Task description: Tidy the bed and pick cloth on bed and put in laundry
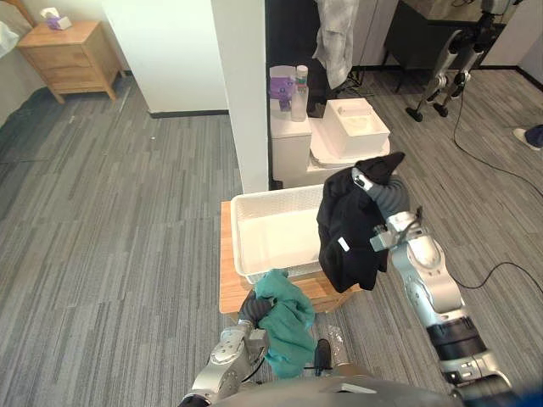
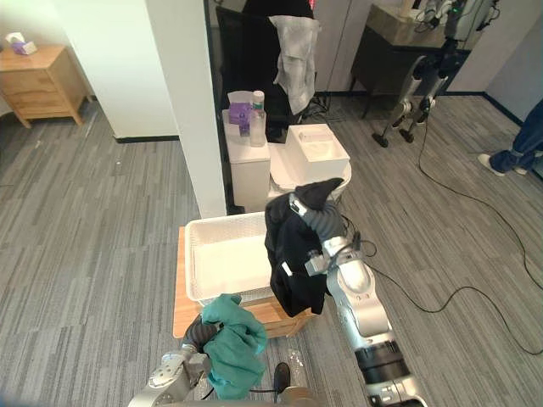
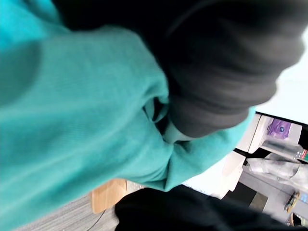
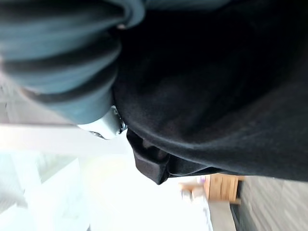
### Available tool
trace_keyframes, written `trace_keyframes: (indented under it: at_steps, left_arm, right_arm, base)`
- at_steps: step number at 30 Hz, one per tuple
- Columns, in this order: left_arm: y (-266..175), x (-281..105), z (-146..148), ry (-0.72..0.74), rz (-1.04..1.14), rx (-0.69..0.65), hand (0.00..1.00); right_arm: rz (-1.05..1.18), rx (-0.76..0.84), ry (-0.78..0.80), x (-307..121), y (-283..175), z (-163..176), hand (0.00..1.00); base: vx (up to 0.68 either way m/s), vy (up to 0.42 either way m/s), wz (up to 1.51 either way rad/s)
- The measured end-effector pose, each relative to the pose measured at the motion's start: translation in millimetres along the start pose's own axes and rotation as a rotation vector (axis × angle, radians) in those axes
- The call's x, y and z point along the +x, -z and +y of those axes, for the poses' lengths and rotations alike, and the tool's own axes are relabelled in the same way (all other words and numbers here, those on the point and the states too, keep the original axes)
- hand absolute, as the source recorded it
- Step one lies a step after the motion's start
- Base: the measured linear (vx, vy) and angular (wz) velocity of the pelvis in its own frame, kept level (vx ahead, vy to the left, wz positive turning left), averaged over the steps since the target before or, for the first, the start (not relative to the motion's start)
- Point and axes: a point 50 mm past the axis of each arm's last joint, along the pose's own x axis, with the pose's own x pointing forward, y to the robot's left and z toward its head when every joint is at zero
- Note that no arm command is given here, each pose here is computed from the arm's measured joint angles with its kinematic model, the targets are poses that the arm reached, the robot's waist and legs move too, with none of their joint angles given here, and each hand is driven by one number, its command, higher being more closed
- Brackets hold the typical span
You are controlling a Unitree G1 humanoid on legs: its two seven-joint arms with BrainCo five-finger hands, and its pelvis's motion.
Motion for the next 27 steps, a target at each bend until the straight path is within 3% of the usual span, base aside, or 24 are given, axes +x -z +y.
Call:
trace_keyframes:
  at_steps: [4, 15, 18, 22, 23, 27]
  left_arm:
    - [1.7, -0.6, 0.3, -0.015, 0.003, -0.013, 1.00]
    - [12.7, -14.3, 28.7, -0.154, 0.057, -0.047, 1.00]
    - [-10.3, -7.3, 29.5, -0.144, -0.023, -0.045, 1.00]
    - [-56.2, 12.7, 12.3, -0.065, -0.177, -0.037, 1.00]
    - [-67.1, 14.5, 10.5, -0.058, -0.224, -0.046, 1.00]
    - [-77.6, 14.8, 9.6, -0.055, -0.280, -0.061, 1.00]
  right_arm:
    - [0.054, -0.036, -0.064, 14.0, 5.4, 8.3, 1.00]
    - [0.147, -0.194, -0.008, 55.4, 11.9, 2.8, 1.00]
    - [0.174, -0.257, 0.053, 83.0, 5.3, -12.0, 1.00]
    - [0.136, -0.373, 0.201, 117.2, -35.6, -57.8, 1.00]
    - [0.134, -0.401, 0.240, 120.4, -44.0, -70.6, 0.00]
    - [0.172, -0.420, 0.355, 112.5, -50.1, -108.4, 0.00]
  base:
    - [-0.07, -0.030, 0.22]
    - [-0.02, -0.008, 0.23]
    - [-0.10, 0.013, 0.28]
    - [-0.17, 0.025, 0.28]
    - [-0.10, 0.007, 0.21]
    - [-0.01, -0.010, 0.08]
